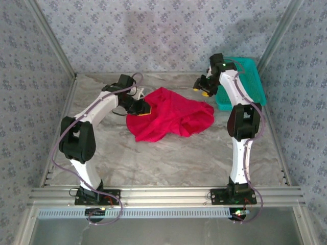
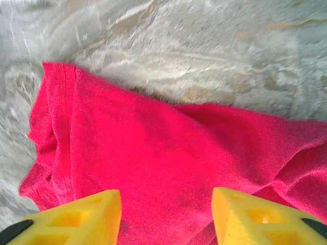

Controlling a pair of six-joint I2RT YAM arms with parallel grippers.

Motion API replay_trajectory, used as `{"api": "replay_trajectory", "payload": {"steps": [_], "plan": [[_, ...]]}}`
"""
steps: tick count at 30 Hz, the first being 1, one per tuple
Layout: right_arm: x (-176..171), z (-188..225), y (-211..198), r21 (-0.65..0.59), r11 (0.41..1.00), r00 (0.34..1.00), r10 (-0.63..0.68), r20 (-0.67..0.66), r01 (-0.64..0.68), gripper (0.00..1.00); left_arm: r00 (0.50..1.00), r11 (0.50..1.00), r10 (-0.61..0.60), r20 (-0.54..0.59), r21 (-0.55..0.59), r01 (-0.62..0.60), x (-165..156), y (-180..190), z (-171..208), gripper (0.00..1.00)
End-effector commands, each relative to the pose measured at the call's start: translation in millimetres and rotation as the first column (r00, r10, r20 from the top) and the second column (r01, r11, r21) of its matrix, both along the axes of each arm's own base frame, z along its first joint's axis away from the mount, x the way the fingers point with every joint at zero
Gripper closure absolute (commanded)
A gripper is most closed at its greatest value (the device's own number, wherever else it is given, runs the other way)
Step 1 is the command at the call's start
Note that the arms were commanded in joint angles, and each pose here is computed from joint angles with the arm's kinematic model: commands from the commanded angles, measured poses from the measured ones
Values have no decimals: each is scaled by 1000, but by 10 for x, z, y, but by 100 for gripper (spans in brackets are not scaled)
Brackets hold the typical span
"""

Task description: Fold the inside-out t-shirt

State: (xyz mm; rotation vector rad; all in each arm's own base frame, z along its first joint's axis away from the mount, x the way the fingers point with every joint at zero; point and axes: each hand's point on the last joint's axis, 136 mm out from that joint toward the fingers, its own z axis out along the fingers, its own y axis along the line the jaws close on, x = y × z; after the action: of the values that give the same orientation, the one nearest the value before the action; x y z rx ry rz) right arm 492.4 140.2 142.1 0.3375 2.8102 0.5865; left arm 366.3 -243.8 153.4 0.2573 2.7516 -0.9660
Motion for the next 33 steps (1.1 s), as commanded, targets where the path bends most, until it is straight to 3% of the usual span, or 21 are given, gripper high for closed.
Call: {"api": "replay_trajectory", "payload": {"steps": [1, 3, 5, 7, 11, 17, 24, 26, 28, 30, 33], "plan": [[-464, 100, 81, -75, 994, 997, 82, -5, -82, 47, 995, 997, -44, 84, -54, 49, 19, -321, 161, 53], [-684, 31, 69, -81, 993, 997, 82, 6, -81, 51, 990, 995, -82, 111, -43, 87, -3, -513, 117, 43], [-881, -44, 96, -52, 995, 997, 82, 6, -81, 65, 986, 992, -119, 115, -31, 124, -24, -685, 25, 40], [-1092, -147, 155, -19, 996, 996, 86, 4, -85, 70, 983, 988, -149, 104, -14, 151, -21, -838, -101, 36], [-1248, -364, 253, 37, 997, 998, 62, -4, -62, 69, 983, 987, -160, 86, 25, 158, 85, -977, -375, 34], [-1143, -510, 526, 105, 993, 998, 55, -6, -54, 55, 992, 993, -115, 58, 32, 113, 256, -960, -547, 33], [-936, -732, 710, 106, 994, 998, 40, -40, -36, 56, 998, 999, -46, 54, 17, 45, 370, -773, -552, 33], [-894, -797, 713, 94, 995, 998, 33, -52, -28, 65, 998, 1000, -24, 52, 11, 24, 425, -715, -563, 33], [-874, -767, 698, 83, 996, 998, 29, -50, -25, 87, 999, 1000, 13, 51, 10, -13, 526, -635, -592, 33], [-891, -654, 687, 72, 997, 999, 39, -36, -37, 100, 998, 999, 50, 44, 11, -51, 649, -570, -654, 35], [-980, -385, 662, 56, 995, 997, 82, -10, -82, 100, 995, 995, 100, 9, 27, -100, 855, -484, -827, 42]]}}
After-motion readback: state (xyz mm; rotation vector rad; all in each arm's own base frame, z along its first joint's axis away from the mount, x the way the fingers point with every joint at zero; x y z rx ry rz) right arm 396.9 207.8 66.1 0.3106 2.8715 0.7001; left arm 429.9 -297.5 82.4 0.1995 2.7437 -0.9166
